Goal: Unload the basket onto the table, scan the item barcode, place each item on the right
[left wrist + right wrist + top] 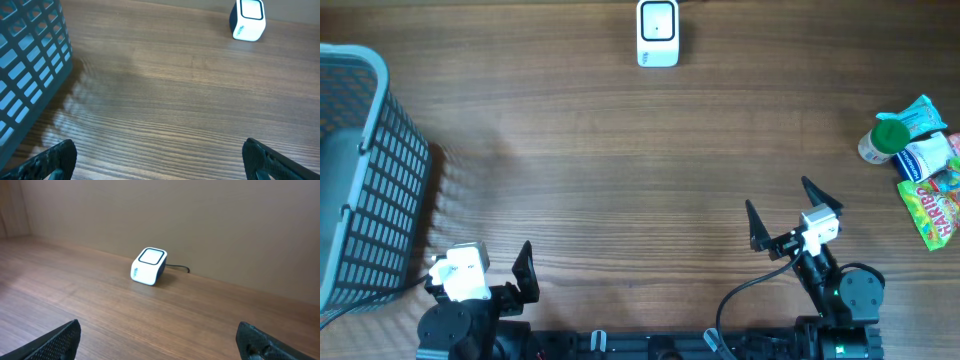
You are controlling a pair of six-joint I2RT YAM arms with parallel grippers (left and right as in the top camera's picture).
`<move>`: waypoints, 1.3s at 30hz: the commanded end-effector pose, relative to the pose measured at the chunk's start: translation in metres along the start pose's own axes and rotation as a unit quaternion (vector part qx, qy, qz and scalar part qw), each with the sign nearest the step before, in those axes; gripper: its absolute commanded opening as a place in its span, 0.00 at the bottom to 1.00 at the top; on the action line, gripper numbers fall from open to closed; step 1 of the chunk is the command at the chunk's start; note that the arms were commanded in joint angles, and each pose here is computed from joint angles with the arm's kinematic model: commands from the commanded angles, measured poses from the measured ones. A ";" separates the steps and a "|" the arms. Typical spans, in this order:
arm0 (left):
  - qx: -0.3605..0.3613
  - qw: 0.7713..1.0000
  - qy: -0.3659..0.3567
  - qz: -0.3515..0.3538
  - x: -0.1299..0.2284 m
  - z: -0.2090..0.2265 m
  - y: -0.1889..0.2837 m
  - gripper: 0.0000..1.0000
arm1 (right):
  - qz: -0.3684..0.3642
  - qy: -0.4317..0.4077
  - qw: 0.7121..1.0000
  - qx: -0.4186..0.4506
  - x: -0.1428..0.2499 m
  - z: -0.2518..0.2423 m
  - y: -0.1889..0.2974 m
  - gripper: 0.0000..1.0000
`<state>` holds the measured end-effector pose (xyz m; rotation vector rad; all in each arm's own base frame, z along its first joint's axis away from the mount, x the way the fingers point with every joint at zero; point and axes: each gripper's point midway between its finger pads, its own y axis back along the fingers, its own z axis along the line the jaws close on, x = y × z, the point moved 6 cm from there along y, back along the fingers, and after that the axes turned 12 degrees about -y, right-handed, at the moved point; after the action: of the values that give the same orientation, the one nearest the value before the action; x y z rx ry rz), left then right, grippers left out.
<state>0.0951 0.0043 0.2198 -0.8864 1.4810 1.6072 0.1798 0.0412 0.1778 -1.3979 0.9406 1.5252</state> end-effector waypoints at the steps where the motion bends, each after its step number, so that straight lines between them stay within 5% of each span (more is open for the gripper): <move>1: -0.001 1.000 0.000 -0.002 0.000 0.000 0.000 1.00 | -0.007 0.013 1.000 0.011 -0.002 -0.002 0.000 1.00; 23: -0.002 1.000 -0.002 -0.002 0.000 0.000 0.000 1.00 | -0.007 0.013 1.000 0.011 -0.002 -0.002 0.000 1.00; 32: 0.008 0.979 0.024 -0.201 -0.062 -0.003 -0.015 1.00 | -0.007 0.013 1.000 0.011 -0.002 -0.002 0.000 1.00; 39: 0.018 0.962 0.057 -0.267 -0.034 -0.011 -0.079 1.00 | -0.007 0.013 1.000 0.011 -0.002 -0.002 0.000 1.00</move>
<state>0.1727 -0.0046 0.2370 -1.2355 1.1638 1.1656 0.1803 0.0399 0.1778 -1.4008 0.9555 1.5086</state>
